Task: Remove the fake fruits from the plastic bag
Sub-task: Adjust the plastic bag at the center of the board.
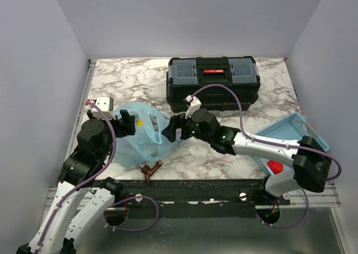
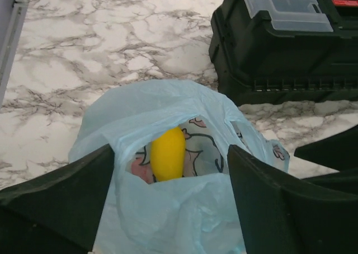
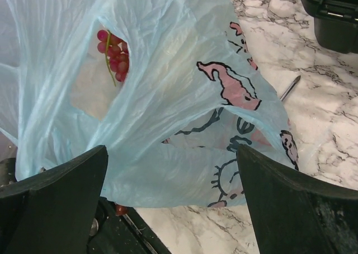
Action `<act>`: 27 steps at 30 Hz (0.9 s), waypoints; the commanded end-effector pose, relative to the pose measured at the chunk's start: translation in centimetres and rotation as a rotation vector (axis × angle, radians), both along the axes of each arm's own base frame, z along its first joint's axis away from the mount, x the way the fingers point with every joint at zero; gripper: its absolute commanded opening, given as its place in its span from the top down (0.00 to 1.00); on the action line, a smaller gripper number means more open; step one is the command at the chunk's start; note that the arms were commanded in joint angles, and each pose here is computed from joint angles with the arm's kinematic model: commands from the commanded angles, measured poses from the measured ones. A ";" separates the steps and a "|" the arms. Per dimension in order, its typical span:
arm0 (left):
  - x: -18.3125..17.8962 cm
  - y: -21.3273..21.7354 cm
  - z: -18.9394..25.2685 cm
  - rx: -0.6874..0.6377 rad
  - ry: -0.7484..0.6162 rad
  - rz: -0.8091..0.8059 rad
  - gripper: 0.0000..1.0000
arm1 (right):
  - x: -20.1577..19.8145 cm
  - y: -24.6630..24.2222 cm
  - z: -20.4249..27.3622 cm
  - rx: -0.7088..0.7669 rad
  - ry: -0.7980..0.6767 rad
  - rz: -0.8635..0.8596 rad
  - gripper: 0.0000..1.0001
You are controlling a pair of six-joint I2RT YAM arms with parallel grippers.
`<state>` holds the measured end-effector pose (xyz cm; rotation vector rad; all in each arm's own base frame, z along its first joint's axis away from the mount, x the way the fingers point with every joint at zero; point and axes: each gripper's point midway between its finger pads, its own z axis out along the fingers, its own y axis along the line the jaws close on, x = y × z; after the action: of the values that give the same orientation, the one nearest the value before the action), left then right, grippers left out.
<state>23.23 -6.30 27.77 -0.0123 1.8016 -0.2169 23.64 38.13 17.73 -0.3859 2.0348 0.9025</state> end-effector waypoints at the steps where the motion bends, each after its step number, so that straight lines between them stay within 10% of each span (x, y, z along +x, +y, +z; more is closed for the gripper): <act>1: -3.5 -0.8 -1.4 -0.090 0.180 -0.048 0.12 | -0.6 0.8 3.4 0.097 -0.053 0.050 0.00; 9: -7.6 -1.9 -3.6 -0.328 0.289 -0.065 0.12 | -5.2 2.5 6.2 0.148 -0.121 0.345 0.00; 18: -9.3 -1.1 -3.5 -0.381 0.323 -0.018 0.07 | -5.2 4.5 5.0 -0.129 -0.259 0.323 0.00; 27: -10.7 1.2 0.7 -0.257 0.200 -0.033 0.02 | -3.6 5.7 1.5 -0.229 -0.252 0.252 0.38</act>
<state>13.39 -6.48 25.90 -0.2574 2.0126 -0.5502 19.16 44.05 21.19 -0.8473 1.8470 0.8365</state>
